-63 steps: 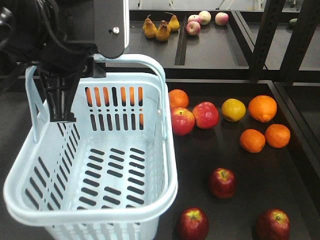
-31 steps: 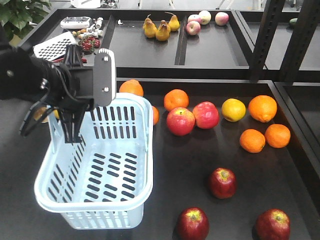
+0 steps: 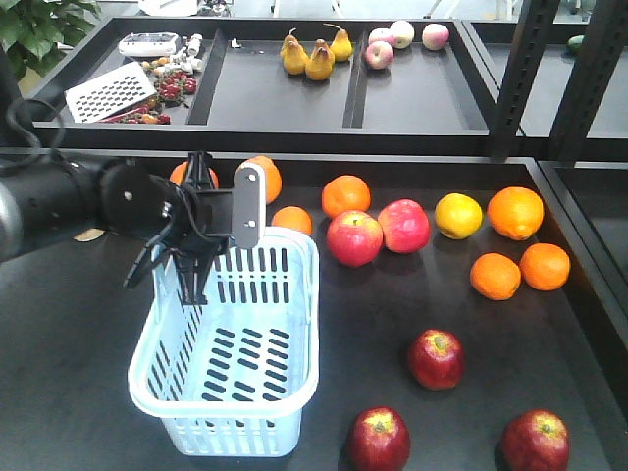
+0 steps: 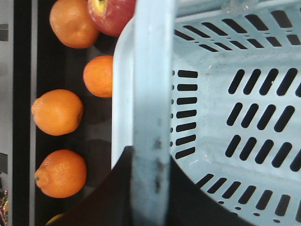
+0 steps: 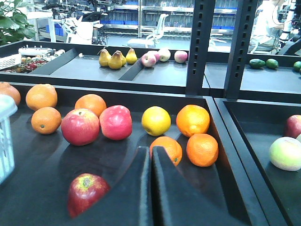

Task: Pick three apples into basket with both arms
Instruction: 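Lower the light-blue basket onto the table with the left gripper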

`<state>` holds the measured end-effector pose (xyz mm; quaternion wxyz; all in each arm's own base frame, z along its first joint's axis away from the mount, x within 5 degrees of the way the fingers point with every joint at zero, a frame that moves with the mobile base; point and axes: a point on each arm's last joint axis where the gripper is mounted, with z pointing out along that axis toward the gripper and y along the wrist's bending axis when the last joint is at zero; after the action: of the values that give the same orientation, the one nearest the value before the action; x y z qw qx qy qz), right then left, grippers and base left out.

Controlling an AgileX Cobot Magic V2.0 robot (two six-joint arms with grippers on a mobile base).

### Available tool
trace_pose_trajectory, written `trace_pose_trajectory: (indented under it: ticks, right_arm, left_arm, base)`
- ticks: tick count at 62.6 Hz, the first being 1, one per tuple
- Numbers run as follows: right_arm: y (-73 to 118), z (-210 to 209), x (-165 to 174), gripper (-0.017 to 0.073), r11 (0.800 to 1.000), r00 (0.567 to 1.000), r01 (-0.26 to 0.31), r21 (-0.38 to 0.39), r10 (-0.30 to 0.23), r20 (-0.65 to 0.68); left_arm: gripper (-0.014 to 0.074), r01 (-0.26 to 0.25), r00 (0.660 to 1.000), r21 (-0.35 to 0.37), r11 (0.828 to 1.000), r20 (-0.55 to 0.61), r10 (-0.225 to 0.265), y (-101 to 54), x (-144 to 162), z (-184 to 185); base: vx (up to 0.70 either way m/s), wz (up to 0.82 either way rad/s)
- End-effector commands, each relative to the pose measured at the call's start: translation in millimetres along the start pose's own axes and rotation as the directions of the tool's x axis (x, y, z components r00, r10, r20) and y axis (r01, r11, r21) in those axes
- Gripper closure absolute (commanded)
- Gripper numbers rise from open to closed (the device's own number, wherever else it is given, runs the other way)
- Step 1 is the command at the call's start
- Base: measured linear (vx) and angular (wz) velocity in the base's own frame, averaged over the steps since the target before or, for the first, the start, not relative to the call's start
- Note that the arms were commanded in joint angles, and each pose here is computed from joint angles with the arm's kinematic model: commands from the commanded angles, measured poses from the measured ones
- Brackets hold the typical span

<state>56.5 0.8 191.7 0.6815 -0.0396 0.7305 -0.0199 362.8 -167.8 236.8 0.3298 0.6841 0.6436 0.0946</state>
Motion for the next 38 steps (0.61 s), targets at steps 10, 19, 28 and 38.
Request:
trace_pose_trajectory:
  ticks: [10,19,28,38]
  right_arm:
    - [0.1,-0.4,-2.9,0.0568,1.000,0.997,0.014,0.006,-0.014,0.075]
    - [0.1,-0.4,-2.9,0.0568,1.000,0.997,0.014,0.006,-0.014,0.075]
    - [0.1,-0.4,-2.9,0.0568,1.000,0.997,0.014,0.006,-0.014,0.075]
    - [0.1,-0.4,-2.9,0.0568,1.000,0.997,0.014,0.006,-0.014,0.075]
  left_arm:
    - [0.0600,0.073,0.996,-0.129,0.989,0.064,-0.065,16.8,-5.7,0.2]
    - [0.0596,0.061,0.997,-0.092,0.994,0.053,-0.056,12.8,-4.6,3.1]
    - [0.0559,0.051,0.998,-0.048,0.998,0.043,-0.049,8.7,-3.9,3.4]
    - [0.0430,0.050,0.998,-0.007,0.999,0.034,-0.050,5.1,-3.4,3.2]
  base:
    - [0.00,0.00]
    - [0.00,0.00]
    - [0.00,0.00]
    - [0.00,0.00]
